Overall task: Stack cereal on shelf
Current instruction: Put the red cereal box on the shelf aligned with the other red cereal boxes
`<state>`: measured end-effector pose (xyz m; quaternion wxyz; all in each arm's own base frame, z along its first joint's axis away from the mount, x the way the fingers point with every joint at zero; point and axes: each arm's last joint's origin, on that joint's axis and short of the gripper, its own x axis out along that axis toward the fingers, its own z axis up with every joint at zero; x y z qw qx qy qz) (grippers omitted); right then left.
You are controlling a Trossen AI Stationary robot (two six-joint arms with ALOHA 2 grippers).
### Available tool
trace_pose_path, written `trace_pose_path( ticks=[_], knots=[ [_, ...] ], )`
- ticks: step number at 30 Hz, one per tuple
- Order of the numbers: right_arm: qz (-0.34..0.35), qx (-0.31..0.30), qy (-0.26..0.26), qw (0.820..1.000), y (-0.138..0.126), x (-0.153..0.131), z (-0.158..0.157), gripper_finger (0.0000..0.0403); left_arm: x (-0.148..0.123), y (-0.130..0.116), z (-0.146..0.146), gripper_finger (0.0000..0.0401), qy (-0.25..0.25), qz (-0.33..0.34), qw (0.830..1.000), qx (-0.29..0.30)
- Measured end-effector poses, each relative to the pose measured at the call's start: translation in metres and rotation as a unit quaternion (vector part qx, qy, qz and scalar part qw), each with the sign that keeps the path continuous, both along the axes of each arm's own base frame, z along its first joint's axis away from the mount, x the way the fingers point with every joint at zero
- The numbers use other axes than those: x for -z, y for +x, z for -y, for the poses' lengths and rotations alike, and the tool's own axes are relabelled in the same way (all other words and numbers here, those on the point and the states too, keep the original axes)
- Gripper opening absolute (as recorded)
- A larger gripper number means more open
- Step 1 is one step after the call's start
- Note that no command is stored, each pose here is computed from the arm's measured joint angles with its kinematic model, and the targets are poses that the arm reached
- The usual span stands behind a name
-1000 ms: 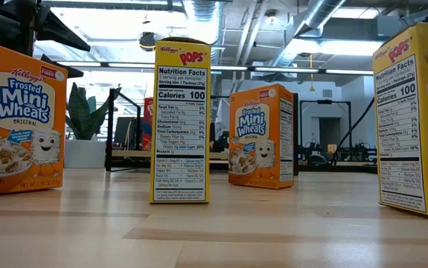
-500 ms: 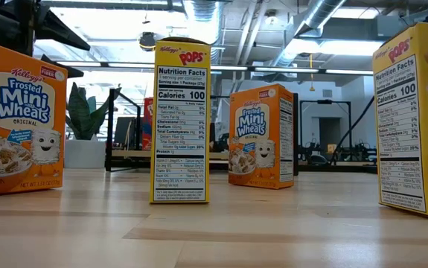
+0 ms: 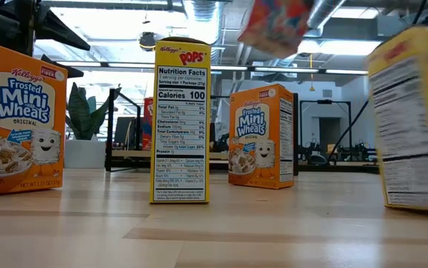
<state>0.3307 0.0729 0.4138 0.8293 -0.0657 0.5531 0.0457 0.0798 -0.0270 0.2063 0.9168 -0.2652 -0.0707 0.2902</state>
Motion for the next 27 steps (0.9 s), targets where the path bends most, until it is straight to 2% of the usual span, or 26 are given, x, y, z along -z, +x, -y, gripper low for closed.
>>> trace_pose_path(
  ticks=[4, 10, 14, 18, 21, 23, 25, 27],
  knots=[
    [0.021, -0.010, -0.053, 0.998, 0.010, -0.002, 0.043, 0.0152, 0.000, 0.000, 0.000, 0.0286, 0.000, 0.000, 1.000, -0.004],
    [0.112, -0.009, -0.124, 0.986, 0.027, -0.013, 0.116, 0.0147, 0.000, 0.000, 0.000, 0.0286, -0.010, 0.007, 1.000, -0.006],
    [0.187, 0.026, -0.173, 0.967, 0.031, -0.025, 0.167, 0.0149, 0.000, 0.000, -0.001, 0.0286, -0.022, 0.017, 0.999, -0.015],
    [0.253, 0.069, -0.222, 0.939, 0.027, -0.039, 0.213, 0.0154, 0.000, -0.001, -0.001, 0.0286, -0.036, 0.029, 0.999, -0.027],
    [0.301, 0.084, -0.234, 0.921, 0.033, -0.041, 0.241, 0.0154, 0.000, -0.001, -0.001, 0.0286, -0.049, 0.039, 0.998, -0.031],
    [0.304, 0.087, -0.216, 0.924, 0.032, -0.034, 0.258, 0.0150, 0.000, -0.001, -0.001, 0.0286, -0.056, 0.044, 0.997, -0.033],
    [0.326, 0.085, -0.209, 0.918, 0.042, -0.027, 0.270, 0.0147, 0.000, -0.001, -0.002, 0.0286, -0.062, 0.050, 0.996, -0.038],
    [0.310, 0.086, -0.195, 0.927, 0.044, -0.015, 0.283, 0.0144, 0.000, -0.002, -0.002, 0.0286, -0.073, 0.060, 0.995, -0.046]
  ],
)
